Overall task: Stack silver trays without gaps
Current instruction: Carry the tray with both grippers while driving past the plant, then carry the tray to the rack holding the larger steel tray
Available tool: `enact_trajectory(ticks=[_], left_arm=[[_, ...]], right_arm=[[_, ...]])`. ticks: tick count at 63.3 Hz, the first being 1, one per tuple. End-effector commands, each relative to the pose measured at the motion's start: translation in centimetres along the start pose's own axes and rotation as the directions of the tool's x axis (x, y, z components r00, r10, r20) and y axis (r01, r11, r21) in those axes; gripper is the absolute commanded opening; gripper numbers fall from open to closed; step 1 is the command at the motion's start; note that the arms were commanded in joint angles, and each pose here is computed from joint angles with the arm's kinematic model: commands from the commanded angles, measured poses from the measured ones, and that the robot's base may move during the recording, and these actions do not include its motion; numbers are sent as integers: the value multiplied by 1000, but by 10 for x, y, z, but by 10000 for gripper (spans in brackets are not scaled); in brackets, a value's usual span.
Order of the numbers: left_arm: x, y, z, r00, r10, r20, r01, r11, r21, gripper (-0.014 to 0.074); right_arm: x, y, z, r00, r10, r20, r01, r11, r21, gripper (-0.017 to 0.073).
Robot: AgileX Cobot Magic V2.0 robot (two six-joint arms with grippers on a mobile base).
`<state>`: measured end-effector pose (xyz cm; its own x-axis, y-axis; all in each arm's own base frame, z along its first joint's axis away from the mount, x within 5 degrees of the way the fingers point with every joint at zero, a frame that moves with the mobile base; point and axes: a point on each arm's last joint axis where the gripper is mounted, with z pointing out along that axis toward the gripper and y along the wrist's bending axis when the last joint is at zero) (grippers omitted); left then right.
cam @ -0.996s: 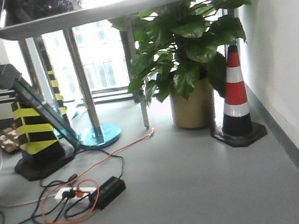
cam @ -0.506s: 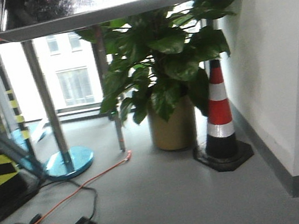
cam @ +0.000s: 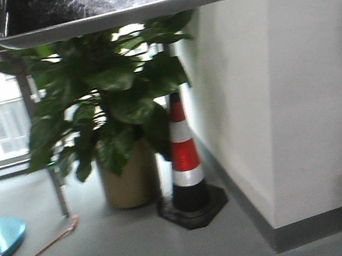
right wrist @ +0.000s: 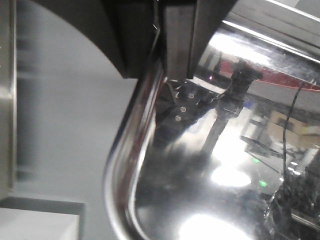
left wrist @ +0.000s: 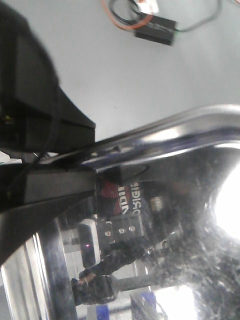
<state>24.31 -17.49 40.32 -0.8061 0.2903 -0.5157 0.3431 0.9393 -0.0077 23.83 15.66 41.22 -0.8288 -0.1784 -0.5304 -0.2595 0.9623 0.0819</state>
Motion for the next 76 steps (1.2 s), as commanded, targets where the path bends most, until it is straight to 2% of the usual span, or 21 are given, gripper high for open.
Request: enact_trajectory(ticks=[1,76], left_arm=[[5,-6,-18,1000,25,-5,-25,998,64,-42],[5,-6,-18,1000,25,-5,-25,998,64,-43]], right_arm=[[1,3,-22,999,-9,45,12,998,-61,57],[1,3,-22,999,-9,45,12,998,-61,57]])
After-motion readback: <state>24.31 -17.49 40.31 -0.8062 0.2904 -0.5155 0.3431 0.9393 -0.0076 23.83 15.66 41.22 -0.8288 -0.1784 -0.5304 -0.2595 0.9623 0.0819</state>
